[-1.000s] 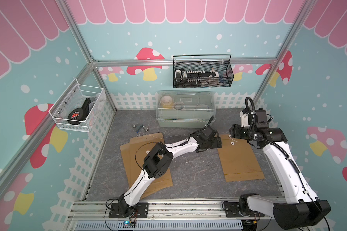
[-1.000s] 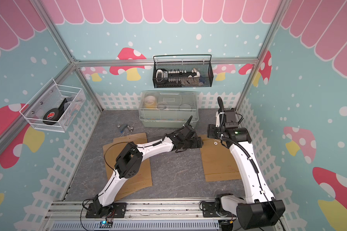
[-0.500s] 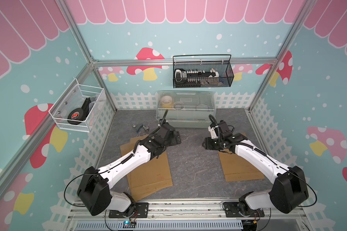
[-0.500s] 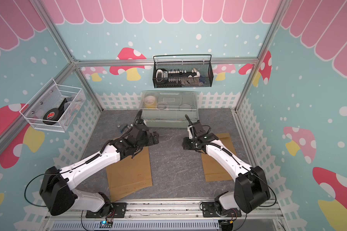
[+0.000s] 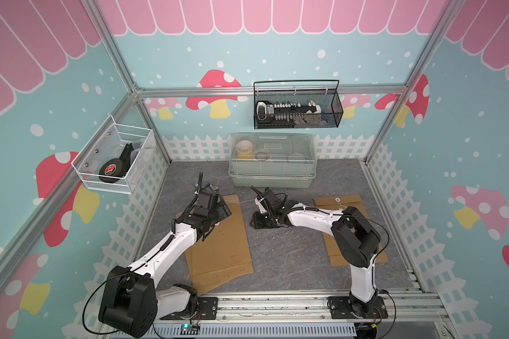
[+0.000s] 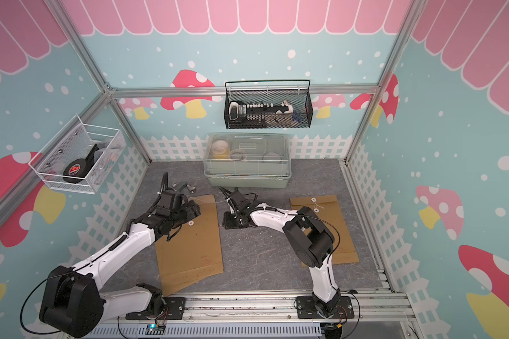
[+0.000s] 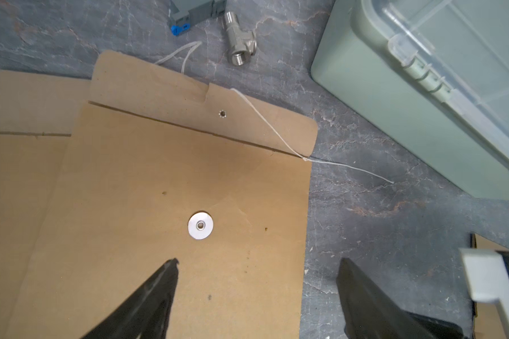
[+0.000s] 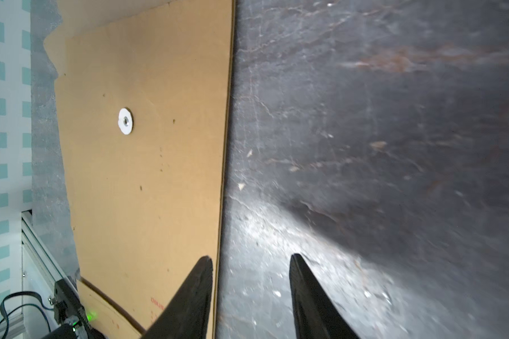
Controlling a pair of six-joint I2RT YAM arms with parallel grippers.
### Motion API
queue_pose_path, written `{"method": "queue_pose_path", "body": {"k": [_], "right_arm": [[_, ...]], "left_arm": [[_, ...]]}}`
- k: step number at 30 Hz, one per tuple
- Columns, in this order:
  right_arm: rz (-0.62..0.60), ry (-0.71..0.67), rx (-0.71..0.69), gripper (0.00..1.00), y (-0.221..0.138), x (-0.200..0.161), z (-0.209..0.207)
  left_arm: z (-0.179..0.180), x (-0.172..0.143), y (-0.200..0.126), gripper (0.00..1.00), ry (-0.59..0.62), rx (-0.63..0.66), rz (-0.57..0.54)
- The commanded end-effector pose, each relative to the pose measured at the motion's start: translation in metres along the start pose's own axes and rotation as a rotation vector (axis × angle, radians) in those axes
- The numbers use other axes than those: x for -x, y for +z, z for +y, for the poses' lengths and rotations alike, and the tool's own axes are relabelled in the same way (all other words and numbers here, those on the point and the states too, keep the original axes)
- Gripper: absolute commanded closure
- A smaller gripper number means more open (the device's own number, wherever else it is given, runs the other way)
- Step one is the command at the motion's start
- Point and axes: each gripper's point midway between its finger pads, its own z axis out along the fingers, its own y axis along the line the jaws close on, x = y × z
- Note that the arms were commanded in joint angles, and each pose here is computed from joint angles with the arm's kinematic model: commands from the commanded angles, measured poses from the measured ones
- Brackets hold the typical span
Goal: Close the mouth of the file bag
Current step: Pick up the file bag from the file bag.
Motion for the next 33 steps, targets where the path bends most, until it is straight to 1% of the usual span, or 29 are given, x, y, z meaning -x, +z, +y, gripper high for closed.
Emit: {"method": "queue_pose_path", "body": {"k": [1,3,7,12,15,19,23,27,29,33], "right_arm": [[0.031,0.048,0.058,0.58,0.017,-0.001,0.014],[0.053,0.05,0.065,0.6,0.026,-0.002,0.016],[0.074,0.051,0.077,0.64,0.036,0.0,0.02],[0.103,0.06,0.129,0.69,0.048,0.0,0.028],[0.102,0.052,0.192,0.71,0.045,0.005,0.042],[0.091,0.036,0.269,0.74,0.028,0.015,0.063],[0.094,0.03,0.284,0.75,0.021,0.015,0.067],[0.119,0.05,0.275,0.75,0.034,0.006,0.06],[0.113,0.061,0.278,0.75,0.041,0.005,0.056],[0.098,0.083,0.284,0.79,0.051,0.005,0.051]], "left_arm": [[0.007,-0.013,0.015,0.17,-0.05,-0.001,0.033],[0.007,-0.024,0.025,0.22,-0.079,-0.014,0.064],[0.013,-0.044,0.04,0.35,-0.137,-0.028,0.104],[0.019,-0.065,0.054,0.56,-0.172,-0.029,0.155],[0.019,-0.071,0.057,0.62,-0.182,-0.041,0.168],[0.018,-0.073,0.058,0.65,-0.176,-0.047,0.172],[0.018,-0.076,0.06,0.66,-0.172,-0.054,0.178],[0.016,-0.078,0.062,0.67,-0.173,-0.063,0.187],[0.016,-0.08,0.064,0.69,-0.167,-0.063,0.193],[0.019,-0.088,0.069,0.73,-0.16,-0.061,0.21]]}}
